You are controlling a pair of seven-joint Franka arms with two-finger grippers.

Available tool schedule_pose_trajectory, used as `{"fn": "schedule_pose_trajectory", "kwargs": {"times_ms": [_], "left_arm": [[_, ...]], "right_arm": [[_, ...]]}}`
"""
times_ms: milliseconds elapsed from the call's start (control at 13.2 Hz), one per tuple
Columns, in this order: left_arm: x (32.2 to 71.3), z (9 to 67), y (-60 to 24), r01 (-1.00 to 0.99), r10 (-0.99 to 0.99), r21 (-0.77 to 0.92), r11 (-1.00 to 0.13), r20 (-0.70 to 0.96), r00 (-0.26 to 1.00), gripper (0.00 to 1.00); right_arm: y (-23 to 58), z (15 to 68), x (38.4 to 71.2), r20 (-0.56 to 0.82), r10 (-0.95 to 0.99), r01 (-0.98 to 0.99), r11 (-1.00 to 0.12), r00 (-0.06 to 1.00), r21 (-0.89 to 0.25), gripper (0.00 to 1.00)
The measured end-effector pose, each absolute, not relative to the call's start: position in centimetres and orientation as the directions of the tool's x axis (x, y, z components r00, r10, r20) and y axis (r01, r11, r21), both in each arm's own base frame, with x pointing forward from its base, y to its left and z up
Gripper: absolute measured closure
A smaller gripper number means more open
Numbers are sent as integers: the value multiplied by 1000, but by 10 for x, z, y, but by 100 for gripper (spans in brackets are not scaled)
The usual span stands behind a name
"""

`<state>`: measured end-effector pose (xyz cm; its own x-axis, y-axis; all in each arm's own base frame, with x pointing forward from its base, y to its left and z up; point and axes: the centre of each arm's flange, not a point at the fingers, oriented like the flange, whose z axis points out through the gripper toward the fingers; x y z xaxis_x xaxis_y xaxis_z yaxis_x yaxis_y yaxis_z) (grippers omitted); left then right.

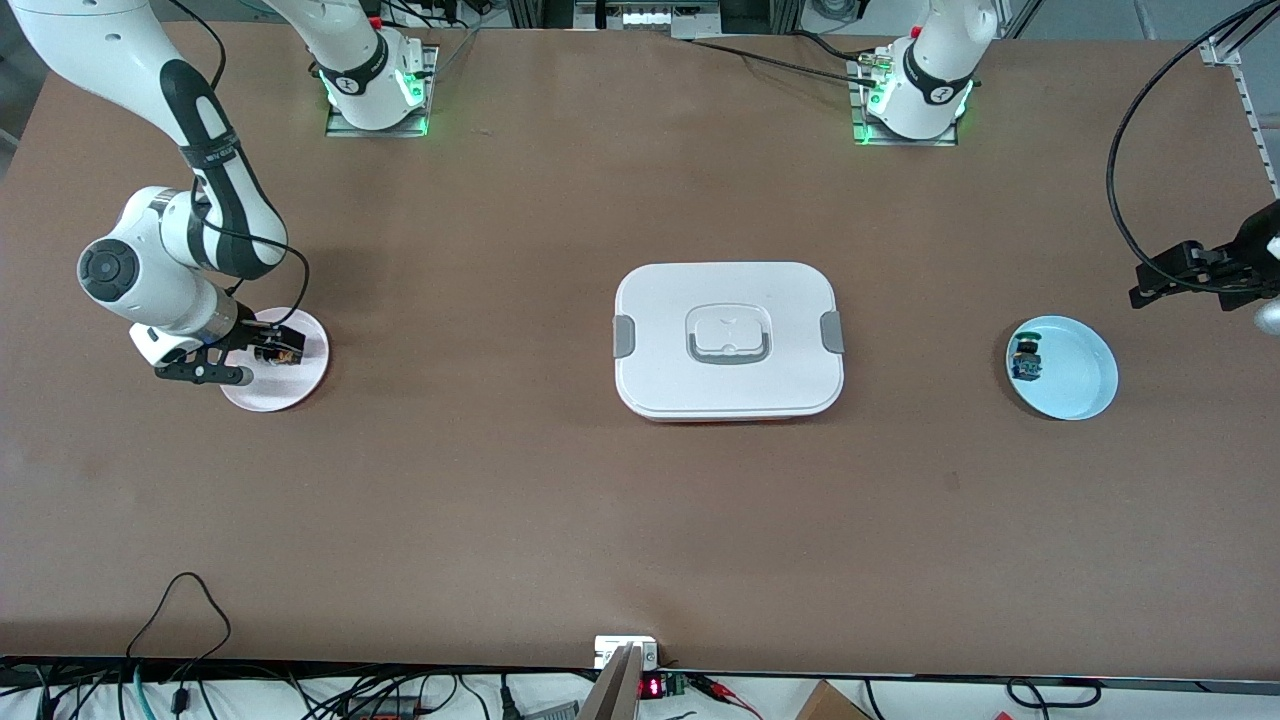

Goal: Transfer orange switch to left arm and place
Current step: 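Lower the right gripper and grasp the orange switch on the plate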

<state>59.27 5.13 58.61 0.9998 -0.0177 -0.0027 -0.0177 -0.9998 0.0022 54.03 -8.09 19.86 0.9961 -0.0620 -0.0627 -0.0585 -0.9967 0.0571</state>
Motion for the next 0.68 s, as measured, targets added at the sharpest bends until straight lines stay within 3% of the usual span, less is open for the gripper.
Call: {"fn": "schedule_pose_trajectory", "kwargs": {"times_ms": [684], "left_arm": [[593,586,51,-18,-18,2,-1000,-3,1000,0]], "right_arm": [[-80,181,542,-42,-34,-32,-997,999,65,0]]}}
